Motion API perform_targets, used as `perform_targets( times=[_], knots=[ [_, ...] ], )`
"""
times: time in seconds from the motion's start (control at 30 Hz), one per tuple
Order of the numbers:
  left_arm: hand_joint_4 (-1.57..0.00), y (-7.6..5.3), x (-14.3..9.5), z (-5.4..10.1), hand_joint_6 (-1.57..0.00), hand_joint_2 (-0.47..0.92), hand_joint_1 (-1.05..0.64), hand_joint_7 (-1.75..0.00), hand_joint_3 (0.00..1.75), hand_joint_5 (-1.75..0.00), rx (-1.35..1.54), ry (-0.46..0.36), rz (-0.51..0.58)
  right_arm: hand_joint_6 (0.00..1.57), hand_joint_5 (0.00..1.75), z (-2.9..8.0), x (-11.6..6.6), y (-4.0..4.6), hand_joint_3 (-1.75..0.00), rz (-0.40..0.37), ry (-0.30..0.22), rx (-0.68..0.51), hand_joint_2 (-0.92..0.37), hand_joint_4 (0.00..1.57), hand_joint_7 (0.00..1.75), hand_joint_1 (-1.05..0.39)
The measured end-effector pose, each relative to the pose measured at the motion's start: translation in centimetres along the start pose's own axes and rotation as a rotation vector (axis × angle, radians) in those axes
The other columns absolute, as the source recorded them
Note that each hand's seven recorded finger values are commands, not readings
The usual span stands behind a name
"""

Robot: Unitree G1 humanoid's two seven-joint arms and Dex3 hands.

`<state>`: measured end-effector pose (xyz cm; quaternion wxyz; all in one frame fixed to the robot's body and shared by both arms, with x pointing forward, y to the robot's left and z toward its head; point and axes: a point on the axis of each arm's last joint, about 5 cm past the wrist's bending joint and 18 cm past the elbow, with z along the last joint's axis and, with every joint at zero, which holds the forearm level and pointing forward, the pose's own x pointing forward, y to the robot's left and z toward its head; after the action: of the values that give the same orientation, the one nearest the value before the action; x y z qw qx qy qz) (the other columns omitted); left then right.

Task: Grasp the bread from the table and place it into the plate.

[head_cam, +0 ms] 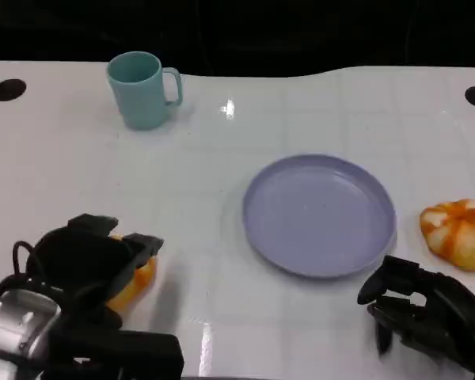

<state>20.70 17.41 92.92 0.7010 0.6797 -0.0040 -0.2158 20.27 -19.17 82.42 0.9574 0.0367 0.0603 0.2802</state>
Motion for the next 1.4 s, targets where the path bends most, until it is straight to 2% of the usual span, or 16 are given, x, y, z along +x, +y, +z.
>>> perform_targets(
  times=[0.2, 0.4, 0.53, 0.57, 0.63, 0.67, 0.7, 0.77, 0.8, 0.83, 0.87, 0.9, 0.93, 1.0, 1.13, 1.4],
  knots=[
    [-0.15, -1.1, 1.2, -0.5, -0.27, 0.77, -0.24, 0.00, 0.00, -0.07, -0.003, 0.025, -0.016, 0.67, 1.75, 0.0, 0.0, -0.02, -0.27, 0.003, 0.000, 0.001, -0.92, 0.66, 1.37, -0.52],
    [-0.18, -1.4, 2.0, -0.6, -0.28, 0.80, -0.21, -0.01, 0.02, -0.07, 0.005, 0.039, -0.057, 0.67, 1.75, 0.0, -0.1, -0.02, -0.28, 0.004, -0.002, -0.001, -0.92, 0.66, 1.38, -0.51],
    [-0.34, -1.7, 2.3, -0.7, -0.35, 0.87, -0.19, -0.03, 0.05, -0.13, -0.009, 0.040, -0.049, 0.66, 1.75, -0.1, -0.1, -0.04, -0.28, 0.009, -0.004, -0.002, -0.92, 0.65, 1.38, -0.52],
    [-0.48, -1.8, 2.4, -0.7, -0.43, 0.89, -0.16, -0.03, 0.07, -0.16, -0.013, 0.035, -0.037, 0.66, 1.75, -0.1, -0.1, -0.04, -0.28, 0.009, -0.004, -0.002, -0.92, 0.65, 1.38, -0.53],
    [-0.59, -2.2, 2.4, -0.8, -0.48, 0.91, -0.14, -0.03, 0.09, -0.18, -0.028, 0.012, -0.003, 0.66, 1.75, -0.1, 0.0, -0.05, -0.28, 0.009, -0.004, -0.002, -0.92, 0.65, 1.38, -0.54],
    [-0.51, -2.4, 2.4, -0.8, -0.60, 0.89, -0.14, -0.01, 0.22, -1.13, -0.043, -0.003, 0.019, 0.67, 1.75, -0.1, 0.0, -0.05, -0.27, 0.009, -0.004, -0.002, -0.92, 0.66, 1.38, -0.54],
    [-0.58, -2.5, 2.5, -0.9, -0.82, 0.87, -0.16, -0.04, 0.34, -1.40, -0.050, -0.013, 0.038, 0.66, 1.75, -0.1, 0.0, -0.05, -0.28, 0.009, -0.004, -0.002, -0.92, 0.65, 1.38, -0.53],
    [-0.64, -3.2, 2.5, -1.1, -1.01, 0.75, -0.17, -0.03, 0.61, -1.50, -0.071, -0.037, 0.100, 0.66, 1.75, -0.1, 0.0, -0.05, -0.28, 0.009, -0.004, -0.003, -0.92, 0.65, 1.37, -0.52],
    [-0.71, -3.5, 2.6, -1.2, -1.16, 0.64, -0.18, -0.08, 0.91, -1.54, -0.082, -0.043, 0.119, 0.66, 1.75, -0.1, 0.0, -0.05, -0.28, 0.009, -0.004, -0.003, -0.92, 0.65, 1.37, -0.52],
    [-0.73, -3.7, 2.6, -1.3, -1.21, 0.59, -0.18, -0.10, 1.03, -1.55, -0.091, -0.045, 0.130, 0.66, 1.75, -0.1, 0.0, -0.05, -0.28, 0.009, -0.004, -0.003, -0.92, 0.65, 1.37, -0.52],
    [-0.73, -3.8, 2.6, -1.4, -1.16, 0.56, -0.18, -0.36, 1.14, -1.63, -0.099, -0.044, 0.134, 0.66, 1.75, -0.1, 0.0, -0.05, -0.28, 0.009, -0.004, -0.003, -0.92, 0.65, 1.37, -0.52],
    [-0.75, -3.9, 2.6, -1.5, -0.86, 0.53, -0.18, -1.08, 1.21, -1.70, -0.109, -0.042, 0.141, 0.66, 1.75, -0.1, 0.0, -0.05, -0.28, 0.009, -0.004, -0.002, -0.92, 0.65, 1.37, -0.52],
    [-0.75, -4.0, 2.7, -1.6, -0.73, 0.52, -0.17, -1.36, 1.23, -1.72, -0.117, -0.043, 0.153, 0.66, 1.75, -0.1, 0.0, -0.05, -0.28, 0.009, -0.004, -0.003, -0.92, 0.66, 1.37, -0.52],
    [-0.76, -4.3, 2.7, -1.7, -0.59, 0.52, -0.18, -1.63, 1.27, -1.74, -0.126, -0.047, 0.188, 0.66, 1.75, -0.1, 0.0, -0.05, -0.28, 0.009, -0.005, -0.005, -0.92, 0.66, 1.38, -0.52],
    [-0.75, -4.5, 2.8, -1.9, -0.54, 0.50, -0.17, -1.73, 1.29, -1.75, -0.129, -0.051, 0.244, 0.66, 1.75, -0.1, -0.1, -0.05, -0.28, 0.009, -0.005, -0.005, -0.92, 0.66, 1.39, -0.52],
    [-0.75, -4.9, 3.1, -2.2, -0.54, 0.48, -0.17, -1.75, 1.31, -1.75, -0.134, -0.041, 0.267, 0.66, 1.75, -0.1, 0.0, -0.06, -0.28, 0.008, -0.007, -0.006, -0.92, 0.65, 1.39, -0.51]
  ],
)
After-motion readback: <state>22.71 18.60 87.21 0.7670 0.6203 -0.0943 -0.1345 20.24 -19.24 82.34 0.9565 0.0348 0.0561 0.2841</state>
